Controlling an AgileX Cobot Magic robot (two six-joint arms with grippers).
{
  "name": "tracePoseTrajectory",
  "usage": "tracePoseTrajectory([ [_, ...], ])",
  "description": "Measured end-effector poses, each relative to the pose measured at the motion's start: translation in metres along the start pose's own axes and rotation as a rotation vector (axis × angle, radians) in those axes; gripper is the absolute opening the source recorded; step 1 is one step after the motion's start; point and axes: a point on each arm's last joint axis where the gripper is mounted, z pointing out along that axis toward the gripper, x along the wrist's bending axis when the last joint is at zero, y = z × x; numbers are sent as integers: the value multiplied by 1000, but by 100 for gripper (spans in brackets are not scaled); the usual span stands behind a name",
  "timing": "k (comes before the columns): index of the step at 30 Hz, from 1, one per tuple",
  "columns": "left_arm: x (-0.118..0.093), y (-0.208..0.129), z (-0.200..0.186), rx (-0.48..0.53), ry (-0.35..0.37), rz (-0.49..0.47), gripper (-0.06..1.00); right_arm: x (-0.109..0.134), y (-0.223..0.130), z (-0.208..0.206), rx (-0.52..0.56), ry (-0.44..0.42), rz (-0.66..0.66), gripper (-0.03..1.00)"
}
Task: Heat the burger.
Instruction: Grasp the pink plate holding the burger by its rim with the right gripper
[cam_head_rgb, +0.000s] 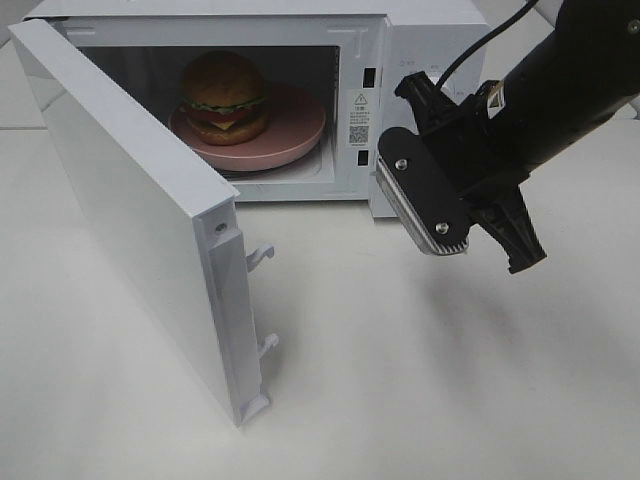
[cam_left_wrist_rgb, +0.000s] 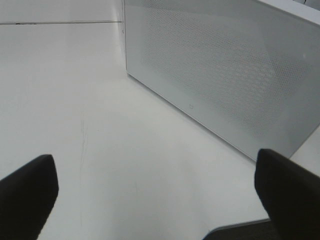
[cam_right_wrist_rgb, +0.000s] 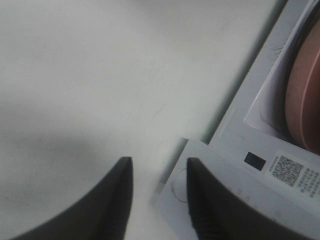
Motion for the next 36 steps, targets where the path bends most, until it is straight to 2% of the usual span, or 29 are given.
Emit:
tracePoseTrajectory([
  [1,0,0,0,0,0,0,99,-2,0,0,1,-18,2,49],
  [2,0,0,0,0,0,0,99,-2,0,0,1,-18,2,49],
  [3,0,0,0,0,0,0,99,-2,0,1,1,-24,5,56],
  [4,0,0,0,0,0,0,99,-3,1,3,-2,-31,21,67],
  [5,0,0,0,0,0,0,99,-3,1,3,-2,-31,21,67],
  [6,0,0,0,0,0,0,99,-6,5,7,-8,-31,39,76],
  [7,0,0,0,0,0,0,99,-8,7,10,-9,-28,39,78],
  [11,0,0,0,0,0,0,99,-15,14,18,-23,-24,42,80],
  [17,0,0,0,0,0,0,99,-38,23,31,-55,-56,61,81],
  [36,0,0,0,0,0,0,99,-77,30,55,-99,-101,61,80],
])
